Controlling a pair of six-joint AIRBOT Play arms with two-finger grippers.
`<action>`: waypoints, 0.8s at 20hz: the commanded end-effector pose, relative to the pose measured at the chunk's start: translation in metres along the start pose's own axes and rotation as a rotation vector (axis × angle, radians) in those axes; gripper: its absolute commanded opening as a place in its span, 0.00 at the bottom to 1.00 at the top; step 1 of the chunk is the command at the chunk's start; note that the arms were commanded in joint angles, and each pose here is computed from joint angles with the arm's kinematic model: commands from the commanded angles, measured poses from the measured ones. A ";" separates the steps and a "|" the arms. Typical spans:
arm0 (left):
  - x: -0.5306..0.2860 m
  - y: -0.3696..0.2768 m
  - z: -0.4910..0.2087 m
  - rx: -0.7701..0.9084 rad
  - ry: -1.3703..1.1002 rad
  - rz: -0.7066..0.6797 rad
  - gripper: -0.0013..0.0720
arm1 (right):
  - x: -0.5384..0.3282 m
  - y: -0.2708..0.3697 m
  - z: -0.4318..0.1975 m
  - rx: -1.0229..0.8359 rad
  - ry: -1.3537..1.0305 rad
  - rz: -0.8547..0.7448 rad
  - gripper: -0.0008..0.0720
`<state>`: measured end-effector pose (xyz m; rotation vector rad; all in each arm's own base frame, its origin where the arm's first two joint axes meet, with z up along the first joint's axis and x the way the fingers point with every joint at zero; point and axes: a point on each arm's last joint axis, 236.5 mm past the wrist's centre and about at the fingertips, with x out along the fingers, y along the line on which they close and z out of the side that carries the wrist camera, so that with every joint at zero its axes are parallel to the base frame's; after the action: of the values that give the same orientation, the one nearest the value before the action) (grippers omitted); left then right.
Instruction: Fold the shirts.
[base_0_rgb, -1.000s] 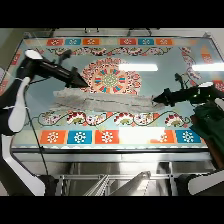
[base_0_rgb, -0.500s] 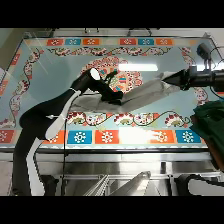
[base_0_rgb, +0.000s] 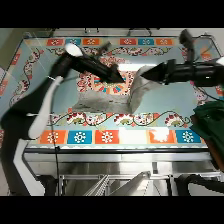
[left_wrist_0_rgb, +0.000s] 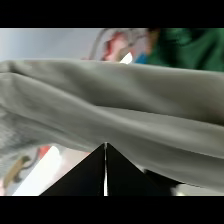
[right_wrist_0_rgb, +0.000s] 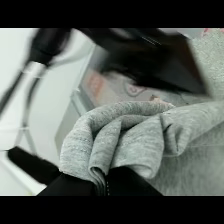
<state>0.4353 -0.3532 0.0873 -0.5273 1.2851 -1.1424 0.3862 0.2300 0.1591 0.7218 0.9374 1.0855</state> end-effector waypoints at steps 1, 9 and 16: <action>-0.120 -0.068 0.005 0.120 -0.146 -0.147 0.02 | 0.082 -0.034 -0.002 0.013 -0.030 -0.124 0.03; -0.222 -0.012 -0.029 -0.005 -0.340 -0.064 0.04 | 0.323 -0.067 -0.080 0.020 0.262 -0.086 0.38; -0.194 0.006 -0.074 -0.090 -0.289 -0.122 0.04 | 0.265 -0.038 -0.051 0.063 0.355 0.048 0.19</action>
<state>0.4094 -0.1598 0.1663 -0.8015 1.0483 -1.0544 0.4110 0.4948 0.0186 0.6189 1.1885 1.1774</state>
